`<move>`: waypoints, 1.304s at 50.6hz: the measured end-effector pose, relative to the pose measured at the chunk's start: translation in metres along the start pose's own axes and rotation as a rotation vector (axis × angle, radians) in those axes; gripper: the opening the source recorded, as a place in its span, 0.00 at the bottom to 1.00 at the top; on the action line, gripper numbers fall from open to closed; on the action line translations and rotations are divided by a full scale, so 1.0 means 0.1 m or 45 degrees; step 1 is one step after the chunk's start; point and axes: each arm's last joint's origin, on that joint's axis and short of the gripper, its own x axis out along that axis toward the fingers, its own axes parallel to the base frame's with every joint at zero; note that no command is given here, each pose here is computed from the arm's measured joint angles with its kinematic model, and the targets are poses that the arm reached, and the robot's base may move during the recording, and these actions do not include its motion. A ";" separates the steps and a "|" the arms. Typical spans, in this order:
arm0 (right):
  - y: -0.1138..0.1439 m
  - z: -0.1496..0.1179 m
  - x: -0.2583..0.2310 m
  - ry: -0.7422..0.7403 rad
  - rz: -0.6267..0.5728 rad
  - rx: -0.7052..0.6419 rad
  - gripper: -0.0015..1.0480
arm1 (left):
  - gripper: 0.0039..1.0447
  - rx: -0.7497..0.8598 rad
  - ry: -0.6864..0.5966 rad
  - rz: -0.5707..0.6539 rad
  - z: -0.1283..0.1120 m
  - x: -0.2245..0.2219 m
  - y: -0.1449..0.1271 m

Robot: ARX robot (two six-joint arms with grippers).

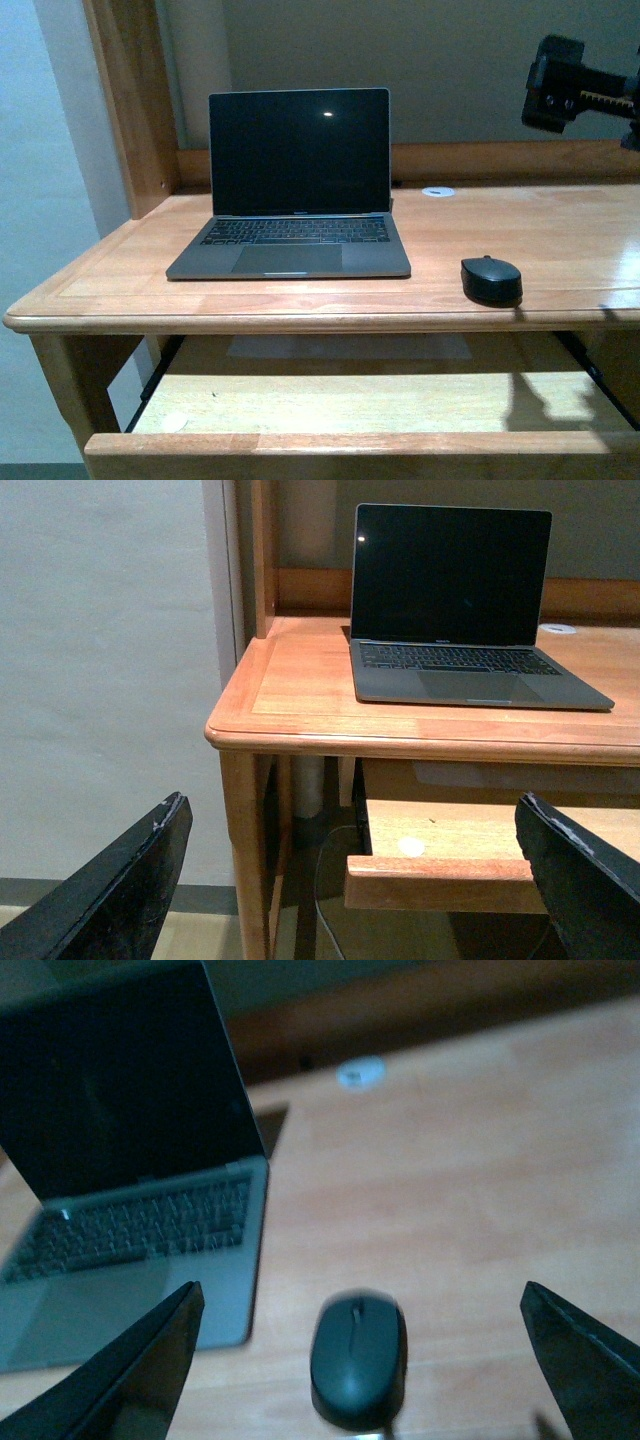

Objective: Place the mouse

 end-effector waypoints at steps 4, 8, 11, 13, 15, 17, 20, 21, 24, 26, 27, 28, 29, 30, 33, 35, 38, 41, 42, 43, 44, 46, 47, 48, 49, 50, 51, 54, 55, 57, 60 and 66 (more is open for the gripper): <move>-0.05 -0.07 -0.10 -0.269 0.010 -0.115 0.77 | 0.94 0.000 0.000 0.000 0.00 0.00 0.00; -0.16 -0.31 -0.25 -0.280 -0.005 -0.213 0.67 | 0.94 0.000 0.000 0.001 0.00 0.00 0.00; -0.25 -0.46 -0.36 -0.285 -0.022 -0.263 0.58 | 0.94 0.000 0.000 0.000 0.00 0.00 0.00; -0.30 -0.51 -0.43 -0.291 -0.032 -0.284 0.53 | 0.94 0.000 0.001 0.000 0.00 0.00 0.00; -0.33 -0.55 -0.50 -0.307 -0.034 -0.298 0.48 | 0.94 0.000 0.000 0.000 0.00 0.00 0.00; -0.36 -0.56 -0.58 -0.324 -0.040 -0.308 0.42 | 0.94 0.000 0.000 0.000 0.00 0.00 0.00; -0.39 -0.57 -0.67 -0.350 -0.041 -0.314 0.35 | 0.94 0.000 0.000 0.000 0.00 0.00 0.00; -0.40 -0.58 -0.74 -0.362 -0.038 -0.317 0.32 | 0.94 0.000 0.001 0.000 0.00 0.00 0.00; -0.42 -0.61 -0.83 -0.377 -0.031 -0.325 0.25 | 0.94 0.000 0.000 0.000 0.00 0.00 0.00; -0.43 -0.66 -0.91 -0.378 -0.026 -0.331 0.18 | 0.94 0.000 0.000 0.000 0.00 0.00 0.00; -0.44 -0.68 -0.93 -0.377 -0.026 -0.331 0.16 | 0.94 0.000 0.000 0.000 0.00 0.00 0.00; -0.45 -0.71 -0.96 -0.368 -0.022 -0.334 0.13 | 0.94 0.000 0.000 0.000 0.00 0.00 0.00; -0.46 -0.75 -0.99 -0.358 -0.018 -0.338 0.09 | 0.94 0.000 0.000 0.000 0.00 0.00 0.00; -0.48 -0.79 -1.02 -0.346 -0.019 -0.338 0.06 | 0.94 0.000 0.000 0.000 0.00 0.00 0.00; -0.52 -0.88 -1.09 -0.317 -0.027 -0.346 0.02 | 0.94 0.000 0.000 0.000 0.00 0.00 0.00; -0.55 -0.93 -1.13 -0.306 -0.034 -0.348 0.02 | 0.94 0.000 0.000 0.000 0.00 0.00 0.00; -0.58 -0.98 -1.22 -0.304 -0.038 -0.347 0.02 | 0.94 0.000 0.000 0.000 0.00 0.00 0.00; -0.63 -0.99 -1.29 -0.311 -0.021 -0.349 0.02 | 0.94 0.000 0.000 0.000 0.00 0.00 0.00; -0.64 -0.99 -1.30 -0.316 -0.021 -0.349 0.02 | 0.94 0.000 0.000 0.000 0.00 0.00 0.00; -0.66 -0.99 -1.33 -0.323 -0.029 -0.348 0.02 | 0.94 0.000 0.000 0.000 0.00 0.00 0.00; -0.67 -0.99 -1.36 -0.331 -0.036 -0.347 0.02 | 0.94 0.000 0.000 0.000 0.00 0.00 0.00; -0.69 -1.00 -1.40 -0.339 -0.045 -0.345 0.02 | 0.94 0.000 0.000 0.000 0.00 0.00 0.00; -0.69 -1.01 -1.42 -0.341 -0.046 -0.345 0.02 | 0.94 0.000 0.000 0.000 0.00 0.00 0.00; -0.70 -1.04 -1.46 -0.338 -0.045 -0.345 0.02 | 0.94 0.000 0.000 0.000 0.00 0.00 0.00; -0.70 -1.06 -1.48 -0.332 -0.044 -0.345 0.02 | 0.94 0.000 0.000 0.000 0.00 0.00 0.00; -0.70 -1.07 -1.49 -0.330 -0.042 -0.346 0.02 | 0.94 0.000 0.000 0.000 0.00 0.00 0.00; -0.71 -1.09 -1.51 -0.324 -0.041 -0.346 0.02 | 0.94 0.000 0.000 0.000 0.00 0.00 0.00; -0.71 -1.14 -1.56 -0.312 -0.035 -0.347 0.02 | 0.94 0.000 0.000 0.000 0.00 0.00 0.00; -0.71 -1.15 -1.57 -0.312 -0.036 -0.346 0.02 | 0.94 0.000 0.000 0.000 0.00 0.00 0.00; -0.71 -1.17 -1.60 -0.312 -0.035 -0.347 0.02 | 0.94 0.000 0.000 0.000 0.00 0.00 0.00; -0.72 -1.19 -1.66 -0.319 -0.034 -0.347 0.02 | 0.94 0.000 0.000 0.000 0.00 0.00 0.00; -0.72 -1.23 -1.76 -0.323 -0.034 -0.347 0.02 | 0.94 0.000 0.000 0.000 0.00 0.00 0.00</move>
